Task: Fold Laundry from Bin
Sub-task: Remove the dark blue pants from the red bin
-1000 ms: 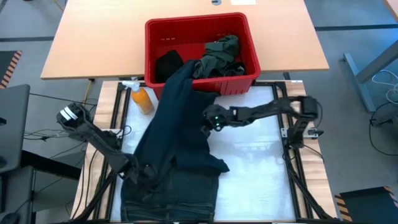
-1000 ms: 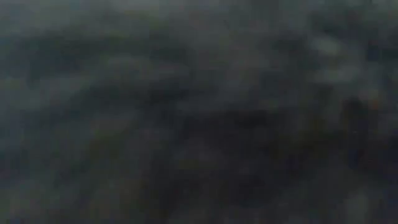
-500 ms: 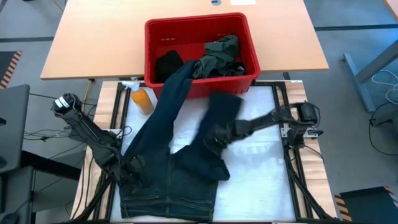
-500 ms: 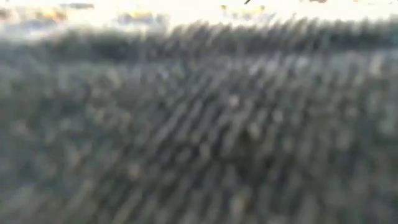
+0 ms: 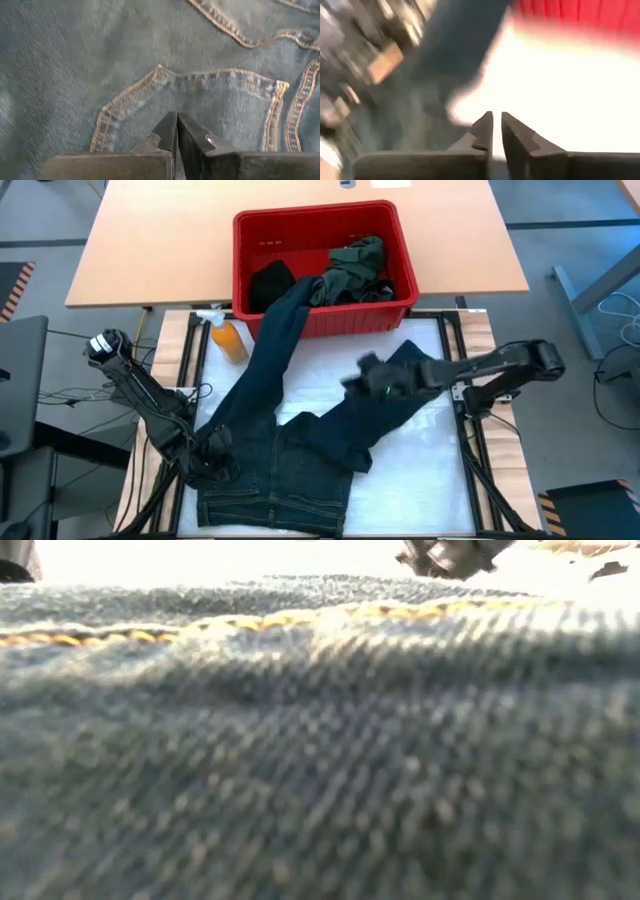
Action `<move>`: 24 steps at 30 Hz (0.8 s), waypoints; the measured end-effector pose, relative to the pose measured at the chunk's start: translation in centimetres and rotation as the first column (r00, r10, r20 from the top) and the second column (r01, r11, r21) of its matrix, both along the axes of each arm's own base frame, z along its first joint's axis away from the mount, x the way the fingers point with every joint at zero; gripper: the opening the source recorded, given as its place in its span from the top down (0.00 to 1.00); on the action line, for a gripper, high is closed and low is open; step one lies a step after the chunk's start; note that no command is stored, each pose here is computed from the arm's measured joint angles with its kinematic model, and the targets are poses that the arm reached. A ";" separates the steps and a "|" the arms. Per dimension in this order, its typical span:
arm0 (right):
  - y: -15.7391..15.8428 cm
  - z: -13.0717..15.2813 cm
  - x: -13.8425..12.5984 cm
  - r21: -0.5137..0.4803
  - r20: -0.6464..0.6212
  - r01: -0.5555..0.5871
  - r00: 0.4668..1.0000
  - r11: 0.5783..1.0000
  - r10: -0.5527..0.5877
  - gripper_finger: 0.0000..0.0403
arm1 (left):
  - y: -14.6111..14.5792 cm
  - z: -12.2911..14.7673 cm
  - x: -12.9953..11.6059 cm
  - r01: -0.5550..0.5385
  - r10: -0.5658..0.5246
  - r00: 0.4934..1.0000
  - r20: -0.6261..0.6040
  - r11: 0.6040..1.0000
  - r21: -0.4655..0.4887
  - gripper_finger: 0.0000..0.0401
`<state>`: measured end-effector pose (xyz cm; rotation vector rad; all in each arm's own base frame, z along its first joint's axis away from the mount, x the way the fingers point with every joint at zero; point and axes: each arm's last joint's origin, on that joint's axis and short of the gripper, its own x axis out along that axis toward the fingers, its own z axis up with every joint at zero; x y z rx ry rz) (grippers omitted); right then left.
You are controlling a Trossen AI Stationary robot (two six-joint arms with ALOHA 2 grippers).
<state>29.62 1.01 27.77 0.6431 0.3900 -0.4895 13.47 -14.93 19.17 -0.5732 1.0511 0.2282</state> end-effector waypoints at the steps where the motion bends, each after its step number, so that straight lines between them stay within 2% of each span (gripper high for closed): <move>1: -0.8 0.4 0.5 -0.011 0.056 0.014 0.998 1.000 -0.014 0.78 | 0.0 0.0 0.0 0.000 0.000 1.000 0.009 1.000 0.010 1.00; 6: -4.7 -0.7 3.5 0.036 0.228 -0.019 0.974 0.999 0.010 0.54 | 0.1 0.1 0.1 -0.003 0.002 0.999 0.032 0.999 0.032 1.00; 10: -7.0 -3.7 5.8 0.054 0.252 0.055 0.965 0.997 -0.067 0.35 | 0.1 0.1 0.1 -0.004 0.003 0.999 0.034 1.000 0.030 1.00; 13: -8.3 -5.2 7.4 0.035 0.373 0.080 0.924 0.996 -0.087 0.25 | 0.0 0.1 0.2 -0.007 0.005 0.999 0.041 1.000 0.028 1.00; 15: -8.9 -5.6 8.3 0.049 0.491 0.088 0.865 0.995 -0.101 0.22 | 0.0 0.1 0.2 -0.011 0.010 0.999 0.049 1.000 0.030 1.00; 17: -9.5 -6.4 9.1 0.066 0.557 0.094 0.823 0.993 -0.115 0.21 | 0.0 0.2 0.2 -0.015 0.014 0.998 0.059 0.999 0.031 1.00; 20: -10.3 -7.9 10.2 0.089 0.569 0.110 0.810 0.990 -0.141 0.20 | -0.1 0.2 0.3 -0.035 0.033 0.996 0.078 0.999 0.018 1.00; 24: -10.9 -8.3 11.1 0.115 0.567 0.160 0.800 0.980 -0.197 0.20 | -0.1 0.3 0.4 -0.055 0.054 0.995 0.078 0.998 0.004 1.00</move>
